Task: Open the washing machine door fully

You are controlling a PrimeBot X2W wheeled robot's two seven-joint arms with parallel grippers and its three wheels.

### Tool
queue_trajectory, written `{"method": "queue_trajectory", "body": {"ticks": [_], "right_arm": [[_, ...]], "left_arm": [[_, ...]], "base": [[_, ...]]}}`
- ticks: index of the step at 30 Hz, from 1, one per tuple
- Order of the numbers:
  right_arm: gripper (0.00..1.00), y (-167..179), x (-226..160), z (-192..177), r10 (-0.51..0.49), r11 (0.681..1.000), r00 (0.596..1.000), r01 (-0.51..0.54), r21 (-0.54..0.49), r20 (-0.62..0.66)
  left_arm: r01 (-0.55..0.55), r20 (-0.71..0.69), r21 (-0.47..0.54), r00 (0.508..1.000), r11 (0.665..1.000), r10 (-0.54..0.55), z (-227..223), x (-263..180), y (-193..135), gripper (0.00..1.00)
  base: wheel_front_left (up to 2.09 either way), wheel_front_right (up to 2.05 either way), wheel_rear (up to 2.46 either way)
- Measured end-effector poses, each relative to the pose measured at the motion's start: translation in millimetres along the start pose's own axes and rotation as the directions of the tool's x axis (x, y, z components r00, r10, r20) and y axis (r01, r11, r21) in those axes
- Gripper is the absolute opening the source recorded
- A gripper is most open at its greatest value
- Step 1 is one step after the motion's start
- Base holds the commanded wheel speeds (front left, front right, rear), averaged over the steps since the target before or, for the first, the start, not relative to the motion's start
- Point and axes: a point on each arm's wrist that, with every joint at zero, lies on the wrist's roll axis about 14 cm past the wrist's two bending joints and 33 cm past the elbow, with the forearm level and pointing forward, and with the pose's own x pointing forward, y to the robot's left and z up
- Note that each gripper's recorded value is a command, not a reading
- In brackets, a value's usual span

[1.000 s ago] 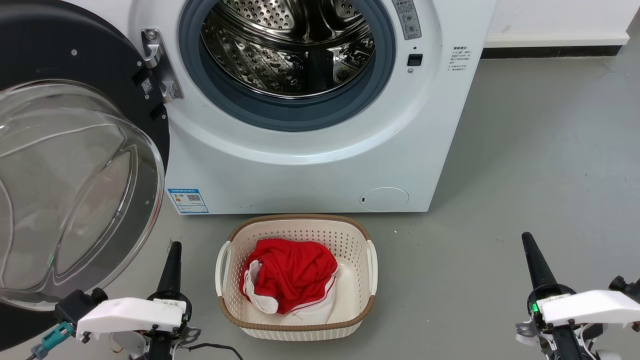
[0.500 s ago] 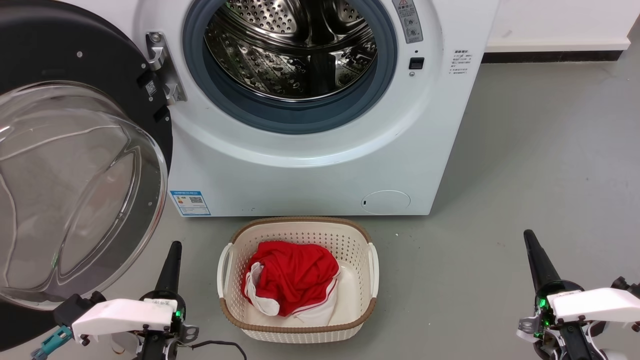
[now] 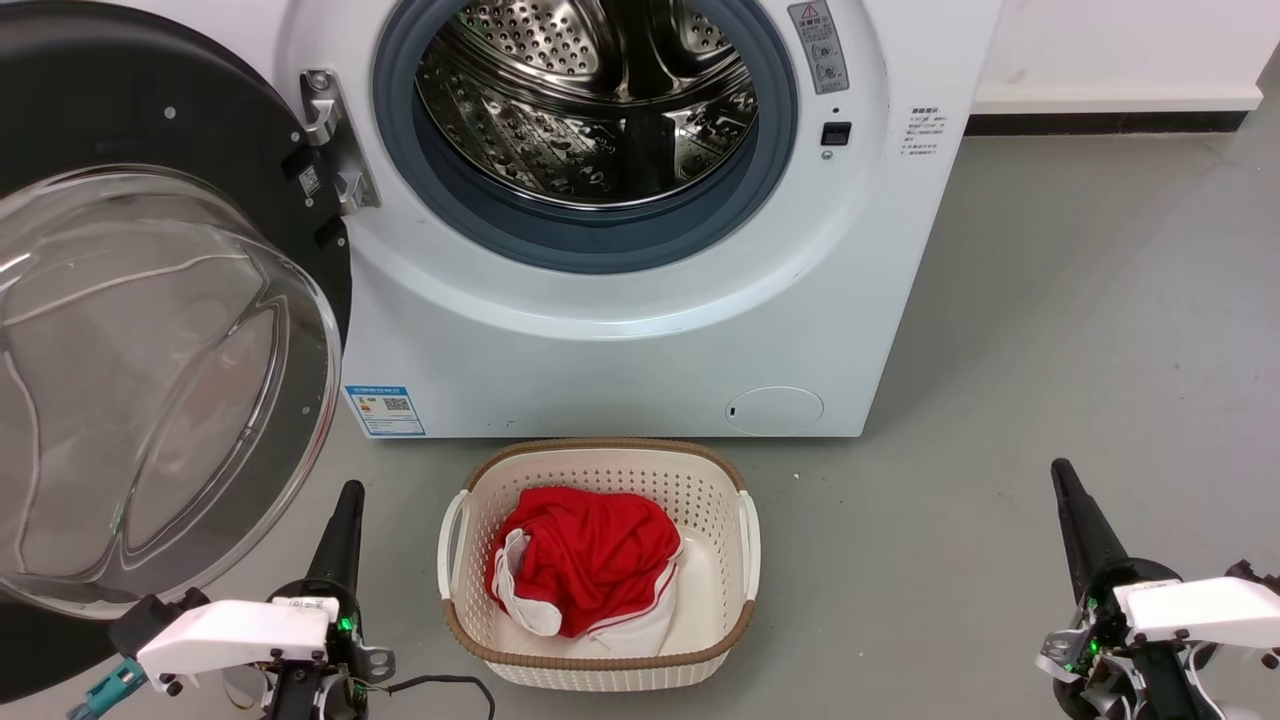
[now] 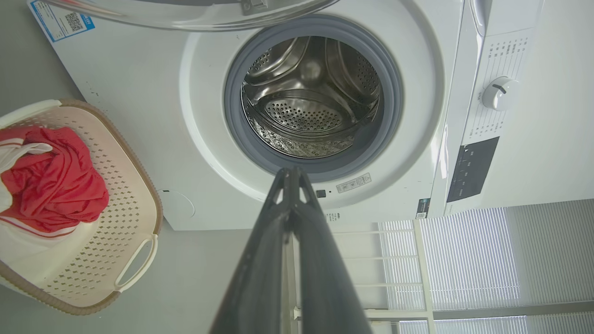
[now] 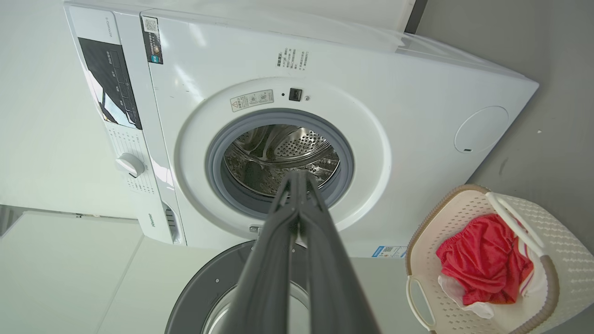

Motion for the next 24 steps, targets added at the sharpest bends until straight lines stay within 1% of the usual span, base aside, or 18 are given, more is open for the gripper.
{"method": "queue_trajectory", "body": {"ticks": [11, 24], "right_arm": [[0.0, 3.6, 1.0, 0.9, 0.012, 0.997, 1.0, -0.012, 0.081, -0.003], [0.0, 9.3, 2.5, 2.2, 0.032, 0.985, 0.999, -0.031, 0.169, -0.004]], "left_arm": [[0.023, -0.002, -0.083, 1.0, 0.996, -0.023, 1.7, 0.2, -5.6, 0.0], [0.045, 0.002, -0.173, 0.999, 0.984, -0.046, 4.5, -1.7, -9.6, 0.0]], "base": [[0.0, 0.0, 0.0], [0.0, 0.0, 0.0]]}}
